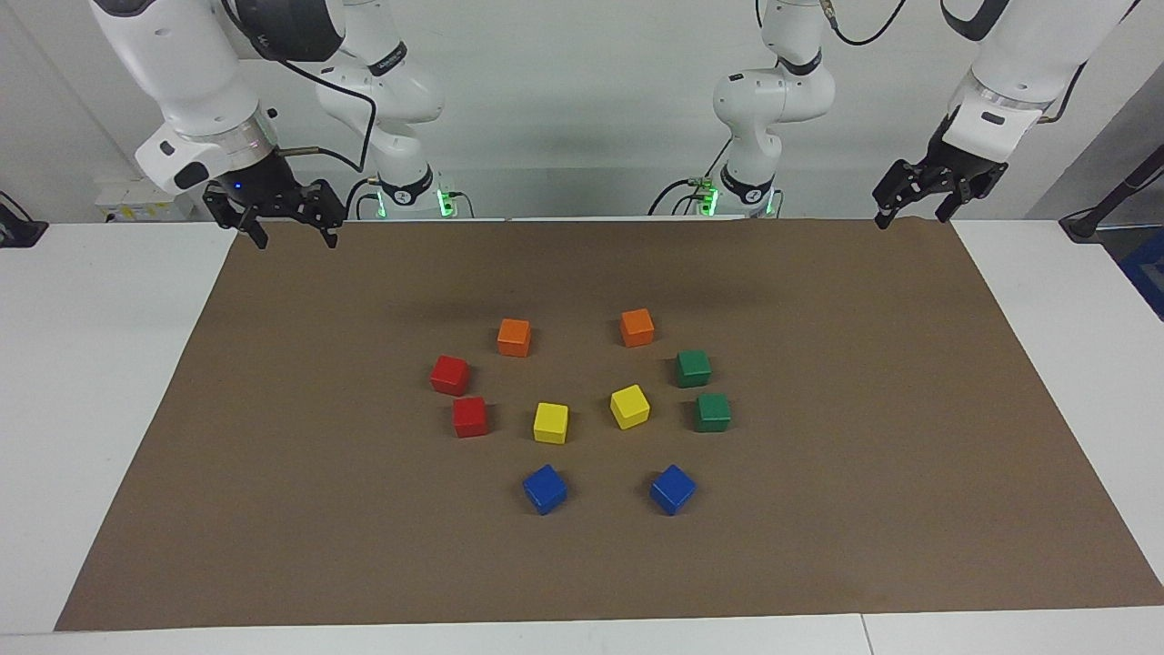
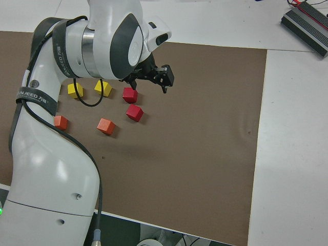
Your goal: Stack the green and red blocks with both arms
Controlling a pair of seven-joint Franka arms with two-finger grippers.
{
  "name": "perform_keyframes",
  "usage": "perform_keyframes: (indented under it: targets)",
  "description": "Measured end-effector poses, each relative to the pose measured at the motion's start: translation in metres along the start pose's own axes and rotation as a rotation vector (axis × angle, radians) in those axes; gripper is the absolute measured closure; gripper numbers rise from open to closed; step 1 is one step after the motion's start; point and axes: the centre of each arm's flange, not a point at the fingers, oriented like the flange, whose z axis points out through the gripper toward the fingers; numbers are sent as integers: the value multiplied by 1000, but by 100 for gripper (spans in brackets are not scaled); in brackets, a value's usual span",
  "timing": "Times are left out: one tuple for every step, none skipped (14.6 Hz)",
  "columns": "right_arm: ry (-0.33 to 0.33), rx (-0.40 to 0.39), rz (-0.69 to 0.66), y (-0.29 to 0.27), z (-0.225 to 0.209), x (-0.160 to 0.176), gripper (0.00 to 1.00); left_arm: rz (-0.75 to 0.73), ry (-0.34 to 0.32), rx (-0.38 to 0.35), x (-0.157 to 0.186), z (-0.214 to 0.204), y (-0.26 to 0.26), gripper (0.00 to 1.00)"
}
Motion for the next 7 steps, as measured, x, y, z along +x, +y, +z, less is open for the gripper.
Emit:
perform_keyframes:
  targets:
    - [0, 0, 1, 0, 0, 0, 0, 0, 0, 0, 0, 0, 0, 0]
    - [0, 1, 1, 0, 0, 0, 0, 0, 0, 0, 0, 0, 0, 0]
    - [0, 1, 2, 0, 0, 0, 0, 1, 0, 0, 0, 0, 0, 0]
    - [0, 1, 4, 0, 0, 0, 0, 1, 0, 0, 0, 0, 0, 0]
    - [0, 1, 5, -1, 0, 0, 0, 2, 0, 0, 0, 0, 0, 0]
    - [0, 2, 5, -1, 0, 0, 0, 4, 0, 0, 0, 0, 1, 0]
    - [0, 2, 6, -1, 0, 0, 0, 8, 0, 1, 0, 0, 3, 0]
